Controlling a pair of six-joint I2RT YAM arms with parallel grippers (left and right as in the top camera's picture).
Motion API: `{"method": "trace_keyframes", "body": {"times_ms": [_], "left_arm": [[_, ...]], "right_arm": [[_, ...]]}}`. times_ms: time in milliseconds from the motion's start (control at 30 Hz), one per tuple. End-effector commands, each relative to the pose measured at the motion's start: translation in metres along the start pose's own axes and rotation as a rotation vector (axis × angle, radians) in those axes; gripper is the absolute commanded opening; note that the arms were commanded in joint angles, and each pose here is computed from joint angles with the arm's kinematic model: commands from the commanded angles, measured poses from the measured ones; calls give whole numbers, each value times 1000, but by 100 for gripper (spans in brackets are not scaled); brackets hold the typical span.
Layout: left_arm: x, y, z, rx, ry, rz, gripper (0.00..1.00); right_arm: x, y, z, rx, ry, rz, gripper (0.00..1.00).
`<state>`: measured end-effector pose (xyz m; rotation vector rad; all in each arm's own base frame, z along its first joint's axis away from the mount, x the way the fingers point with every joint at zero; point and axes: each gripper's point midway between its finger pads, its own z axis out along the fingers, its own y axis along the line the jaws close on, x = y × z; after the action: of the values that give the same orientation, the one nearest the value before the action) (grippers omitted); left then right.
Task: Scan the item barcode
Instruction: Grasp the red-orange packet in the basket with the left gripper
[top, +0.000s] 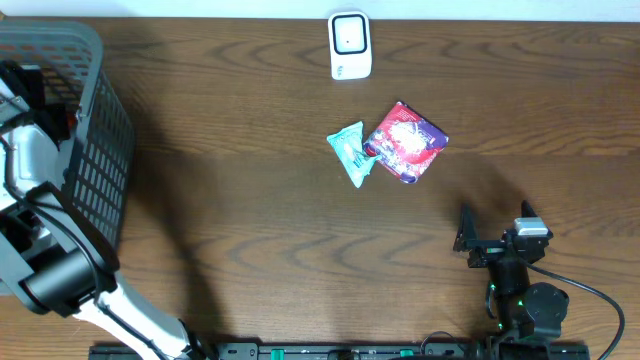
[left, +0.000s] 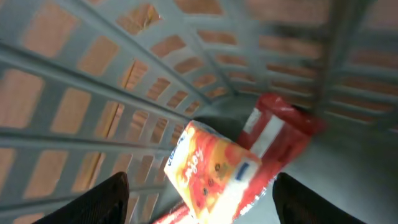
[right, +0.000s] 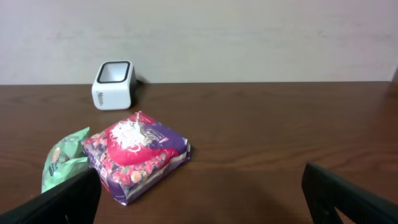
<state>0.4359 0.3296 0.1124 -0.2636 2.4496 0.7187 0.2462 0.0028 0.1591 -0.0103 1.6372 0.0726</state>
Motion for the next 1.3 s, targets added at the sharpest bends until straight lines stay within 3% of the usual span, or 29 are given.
{"method": "trace_keyframes", "body": {"times_ms": [0,400,533,667,800,933,1067,1267], "left_arm": [[22,1,24,6,46,14,74],[83,-25,70,66,200,-28,73],[92,-42,67,151,227,-35,52],[101,-55,62,214,264,-39,8],[106,-56,54,215,304,-122,7],[86,-42,37,175,270,-286,7],[28,-4,-8,111,102,-497,7],[-60,3,-83,324,-226,-551,7]], "right_arm": [[1,2,0,-7,4,-18,99],[1,2,0,-7,4,-18,99],[1,2,0,-7,4,-18,99],[1,2,0,-7,4,-18,99],[1,2,0,-7,4,-19,99],[1,2,0,-7,4,-18,99],[1,2,0,-7,4,-18,99],[1,2,0,-7,4,-18,99]]}}
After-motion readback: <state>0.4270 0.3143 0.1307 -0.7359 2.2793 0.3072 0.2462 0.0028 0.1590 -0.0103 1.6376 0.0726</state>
